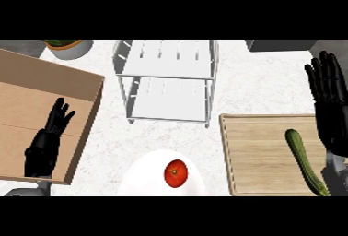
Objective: Pick the squash from the tray and place it in the tiered basket
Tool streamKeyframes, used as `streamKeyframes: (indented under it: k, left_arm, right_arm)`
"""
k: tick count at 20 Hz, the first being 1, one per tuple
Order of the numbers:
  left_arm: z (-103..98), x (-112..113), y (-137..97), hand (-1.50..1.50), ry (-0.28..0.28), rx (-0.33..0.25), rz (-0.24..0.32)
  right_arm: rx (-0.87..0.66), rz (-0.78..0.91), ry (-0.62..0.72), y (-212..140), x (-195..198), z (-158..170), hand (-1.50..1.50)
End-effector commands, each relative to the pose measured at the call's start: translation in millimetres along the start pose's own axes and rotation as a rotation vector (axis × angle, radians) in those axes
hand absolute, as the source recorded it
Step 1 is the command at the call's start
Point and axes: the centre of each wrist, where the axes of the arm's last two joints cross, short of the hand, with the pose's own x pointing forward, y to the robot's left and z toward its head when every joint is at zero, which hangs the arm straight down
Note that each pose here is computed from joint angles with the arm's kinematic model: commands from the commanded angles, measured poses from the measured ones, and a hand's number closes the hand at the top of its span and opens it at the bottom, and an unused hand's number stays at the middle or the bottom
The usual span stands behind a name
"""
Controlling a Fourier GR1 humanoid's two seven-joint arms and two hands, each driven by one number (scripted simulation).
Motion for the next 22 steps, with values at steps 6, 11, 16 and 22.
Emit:
streamKeyframes:
  k: [6,11,16,22]
  left_arm:
    - [34,-33,-18,0.00,0.255,0.037,0.055]
    - [44,-26,-36,0.00,0.285,0.006,0.120]
    - [47,-29,-49,0.00,0.290,-0.024,0.101]
    - [41,-17,-50,0.00,0.283,-0.007,0.088]
  right_arm:
    - [-0.186,0.226,0.037,-142,27,19,1.50]
    - [-0.830,0.134,0.290,-173,-26,78,-1.50]
    - [-0.671,0.116,0.199,-193,-7,115,-1.50]
    - [-0.322,0.324,0.580,-199,23,125,-1.50]
